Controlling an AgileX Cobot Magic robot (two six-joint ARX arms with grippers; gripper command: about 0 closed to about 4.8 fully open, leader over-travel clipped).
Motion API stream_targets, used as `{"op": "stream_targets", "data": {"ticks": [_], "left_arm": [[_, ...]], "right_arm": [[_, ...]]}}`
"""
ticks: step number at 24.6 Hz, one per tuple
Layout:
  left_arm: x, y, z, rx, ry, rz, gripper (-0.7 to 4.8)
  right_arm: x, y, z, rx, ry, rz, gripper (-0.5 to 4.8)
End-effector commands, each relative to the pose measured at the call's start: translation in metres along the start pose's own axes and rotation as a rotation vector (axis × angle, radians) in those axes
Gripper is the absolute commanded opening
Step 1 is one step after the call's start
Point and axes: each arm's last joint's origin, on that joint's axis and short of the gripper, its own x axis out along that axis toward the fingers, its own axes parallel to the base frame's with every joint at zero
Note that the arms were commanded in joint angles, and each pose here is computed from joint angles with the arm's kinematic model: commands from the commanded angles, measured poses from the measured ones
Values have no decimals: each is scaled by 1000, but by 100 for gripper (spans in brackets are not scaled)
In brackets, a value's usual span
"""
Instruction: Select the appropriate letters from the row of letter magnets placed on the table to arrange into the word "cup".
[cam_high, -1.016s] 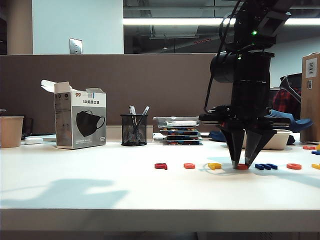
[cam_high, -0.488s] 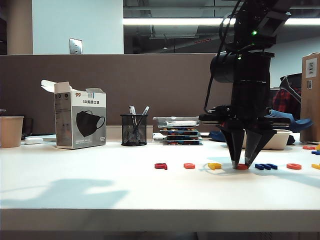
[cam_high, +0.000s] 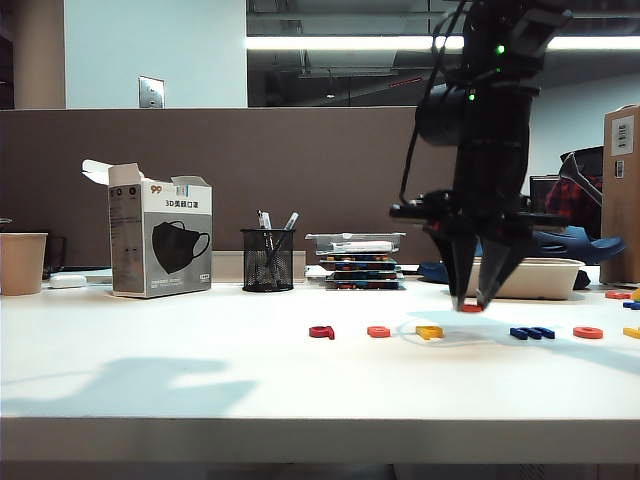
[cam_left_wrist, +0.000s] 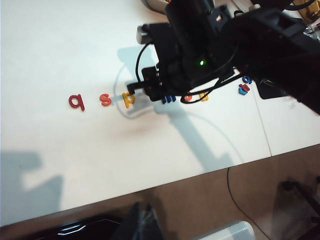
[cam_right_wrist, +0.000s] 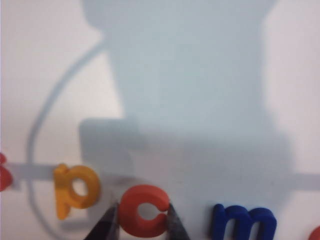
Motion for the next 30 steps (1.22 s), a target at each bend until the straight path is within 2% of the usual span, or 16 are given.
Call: {"op": "stream_targets", "data": {"ticks": [1, 4, 11, 21, 25, 30], "left_arm": [[-1, 0, 1, -1, -10, -4, -5], [-2, 0, 1, -1, -10, -4, -5], [-2, 0, 1, -1, -10, -4, -5], [-2, 0, 1, -1, -10, -4, -5], [-1, 0, 1, -1, -10, -4, -5], [-1, 0, 1, -1, -10, -4, -5]], "right_arm": [[-17, 2, 4, 17, -7, 4, 94], [-35, 2, 5, 61, -44, 13, 94], [-74, 2, -3, 72, -126, 33, 94], [-140, -3, -34, 182, -203, 62, 94], [-147, 8, -46, 178, -192, 44, 94], [-142, 48, -60, 146, -213, 17, 94]]}}
